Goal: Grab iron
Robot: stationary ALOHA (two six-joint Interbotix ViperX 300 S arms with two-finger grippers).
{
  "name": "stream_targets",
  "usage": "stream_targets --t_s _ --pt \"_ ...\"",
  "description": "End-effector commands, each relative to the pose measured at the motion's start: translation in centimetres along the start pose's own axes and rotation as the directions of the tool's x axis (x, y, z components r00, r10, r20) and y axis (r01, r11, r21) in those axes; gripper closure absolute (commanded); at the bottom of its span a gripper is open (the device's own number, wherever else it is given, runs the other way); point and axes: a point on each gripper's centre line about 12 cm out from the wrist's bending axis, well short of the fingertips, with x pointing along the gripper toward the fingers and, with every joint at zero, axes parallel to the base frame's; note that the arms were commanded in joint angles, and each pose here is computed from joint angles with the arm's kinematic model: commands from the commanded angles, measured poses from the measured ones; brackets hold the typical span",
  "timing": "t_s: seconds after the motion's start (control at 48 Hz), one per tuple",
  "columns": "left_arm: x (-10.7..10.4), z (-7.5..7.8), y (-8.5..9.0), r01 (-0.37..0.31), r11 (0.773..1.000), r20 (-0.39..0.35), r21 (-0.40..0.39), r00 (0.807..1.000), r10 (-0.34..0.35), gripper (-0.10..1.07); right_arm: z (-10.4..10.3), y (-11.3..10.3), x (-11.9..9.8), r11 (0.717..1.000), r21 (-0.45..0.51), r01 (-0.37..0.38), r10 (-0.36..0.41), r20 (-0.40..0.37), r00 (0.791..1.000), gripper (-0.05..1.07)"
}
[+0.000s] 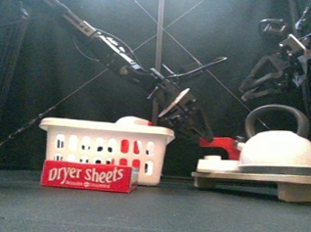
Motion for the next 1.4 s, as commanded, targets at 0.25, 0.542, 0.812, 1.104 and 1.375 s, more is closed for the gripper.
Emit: stream_targets --t_s 0.25,0.542,0.812,1.104,1.375 --pt "0.1 1.6 0.4 -0.007 1.000 0.041 0.001 0.999 0.007 0.17 0.3 0.0 0.1 1.000 0.003 0.006 -0.006 0.006 1.000 0.17" --pt "0.2 1.7 0.6 -0.009 1.000 0.045 -0.001 0.999 0.009 0.31 0.3 0.0 0.1 1.000 0.003 0.006 -0.006 0.006 1.000 0.17" --pt "-0.1 2.4 0.5 -0.009 1.000 0.061 -0.002 0.998 0.009 0.43 0.2 -0.1 0.1 1.000 0.000 0.008 -0.008 0.003 1.000 0.17" --pt "-2.0 4.7 0.6 -0.015 1.000 0.112 -0.005 0.994 0.015 0.46 0.3 0.0 0.1 1.000 0.002 0.006 -0.006 0.004 1.000 0.17" --pt "-2.2 4.8 0.8 -0.023 1.000 0.112 -0.006 0.993 0.023 0.46 0.3 -0.1 0.1 1.000 0.002 0.008 -0.008 0.004 1.000 0.17"
